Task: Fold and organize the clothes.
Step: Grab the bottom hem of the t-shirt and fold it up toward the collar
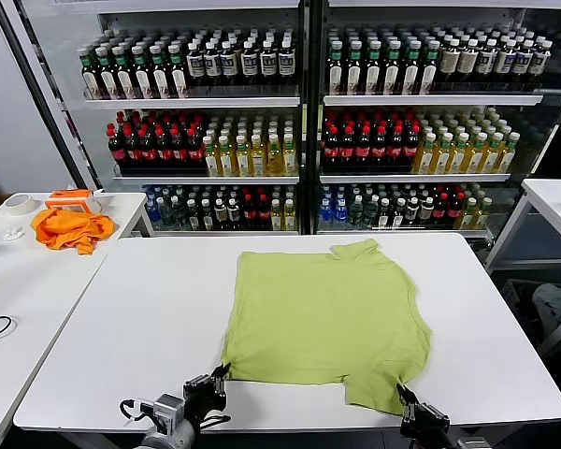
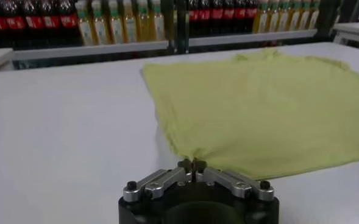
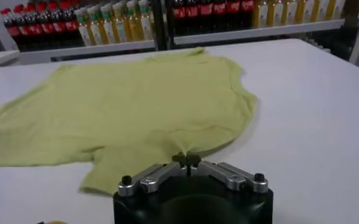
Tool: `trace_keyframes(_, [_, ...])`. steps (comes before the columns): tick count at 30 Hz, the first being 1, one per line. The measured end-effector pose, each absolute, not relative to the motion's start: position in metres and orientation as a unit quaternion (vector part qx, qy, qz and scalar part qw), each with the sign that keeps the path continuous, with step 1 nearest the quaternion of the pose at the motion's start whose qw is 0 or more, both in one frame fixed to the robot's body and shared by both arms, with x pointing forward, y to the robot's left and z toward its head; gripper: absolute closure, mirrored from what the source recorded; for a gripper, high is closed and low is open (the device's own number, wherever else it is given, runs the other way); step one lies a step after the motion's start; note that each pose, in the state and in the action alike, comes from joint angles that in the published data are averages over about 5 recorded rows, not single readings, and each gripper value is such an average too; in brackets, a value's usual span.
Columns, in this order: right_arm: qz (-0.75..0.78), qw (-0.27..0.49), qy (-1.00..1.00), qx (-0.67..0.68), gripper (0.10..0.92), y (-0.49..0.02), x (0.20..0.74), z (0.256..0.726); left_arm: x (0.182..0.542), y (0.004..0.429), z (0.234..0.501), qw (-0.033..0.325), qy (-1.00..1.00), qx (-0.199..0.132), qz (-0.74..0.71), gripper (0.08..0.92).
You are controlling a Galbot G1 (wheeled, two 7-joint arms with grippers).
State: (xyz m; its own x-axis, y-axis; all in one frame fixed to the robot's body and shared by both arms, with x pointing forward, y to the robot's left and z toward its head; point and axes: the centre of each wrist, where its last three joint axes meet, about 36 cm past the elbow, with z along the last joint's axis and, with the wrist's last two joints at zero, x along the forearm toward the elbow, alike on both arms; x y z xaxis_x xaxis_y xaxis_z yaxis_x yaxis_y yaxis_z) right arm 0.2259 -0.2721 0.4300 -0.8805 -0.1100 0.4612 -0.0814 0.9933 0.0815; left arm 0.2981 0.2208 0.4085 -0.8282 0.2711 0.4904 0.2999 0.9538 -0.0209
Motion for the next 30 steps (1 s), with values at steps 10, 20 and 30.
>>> trace_keyframes(10, [-0.021, 0.256, -0.965, 0.062, 0.917, -0.267, 0.199, 0.449, 0.278, 0.232, 0.431, 0.247, -0.955, -0.163, -0.02, 0.919])
trace_keyframes(20, [-0.013, 0.258, -0.964, 0.067, 0.917, -0.262, 0.187, 0.467, 0.243, 0.236, 0.445, 0.265, -0.949, -0.169, -0.017, 0.919])
trace_keyframes(30, [-0.016, 0.253, -0.966, 0.049, 0.917, -0.27, 0.222, 0.471, 0.251, 0.238, 0.444, 0.25, -0.951, -0.181, 0.021, 0.919])
